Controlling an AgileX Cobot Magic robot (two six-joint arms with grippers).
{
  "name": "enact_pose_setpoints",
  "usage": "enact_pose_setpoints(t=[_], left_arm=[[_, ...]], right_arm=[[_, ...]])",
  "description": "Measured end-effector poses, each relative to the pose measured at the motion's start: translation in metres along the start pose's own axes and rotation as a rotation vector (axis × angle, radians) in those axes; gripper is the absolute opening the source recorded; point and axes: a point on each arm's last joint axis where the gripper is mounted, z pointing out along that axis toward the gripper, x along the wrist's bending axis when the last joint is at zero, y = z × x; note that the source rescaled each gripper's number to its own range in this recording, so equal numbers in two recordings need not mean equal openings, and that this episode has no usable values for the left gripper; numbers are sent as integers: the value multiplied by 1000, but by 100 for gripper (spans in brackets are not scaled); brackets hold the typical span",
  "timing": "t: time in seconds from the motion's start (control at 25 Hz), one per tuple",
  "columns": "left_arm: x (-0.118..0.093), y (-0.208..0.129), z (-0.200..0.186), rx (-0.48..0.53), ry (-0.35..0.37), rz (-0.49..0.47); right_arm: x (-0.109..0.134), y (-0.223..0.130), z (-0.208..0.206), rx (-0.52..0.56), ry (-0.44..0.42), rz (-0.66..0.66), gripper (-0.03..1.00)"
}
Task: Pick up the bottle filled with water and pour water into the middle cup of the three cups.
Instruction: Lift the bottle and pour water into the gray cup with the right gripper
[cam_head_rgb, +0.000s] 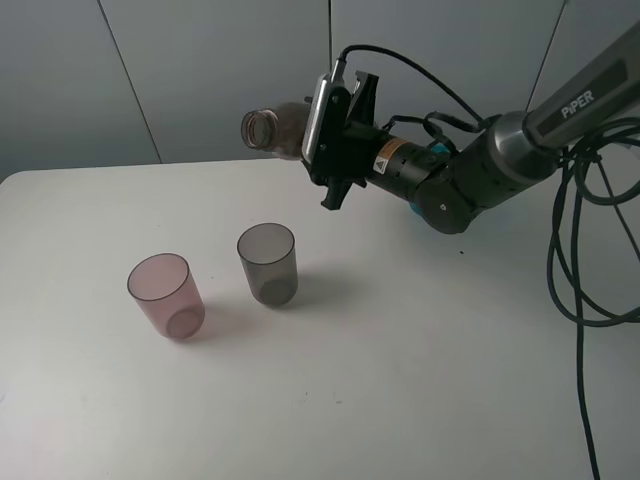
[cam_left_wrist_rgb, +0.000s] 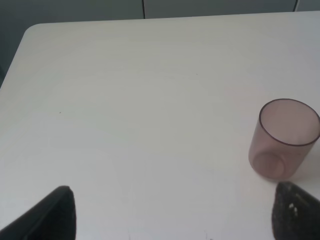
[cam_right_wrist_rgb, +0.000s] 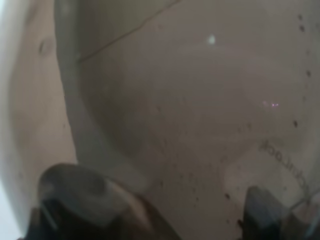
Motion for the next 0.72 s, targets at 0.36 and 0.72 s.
enact_pose_setpoints(t=[0.36,0.72], left_arm=[[0,0,0,0,0,0],[0,0,0,0,0,0]], right_arm=[[1,-3,-3,-66,46,-125,0],[3,-8,-4,-80,91,-240,0]])
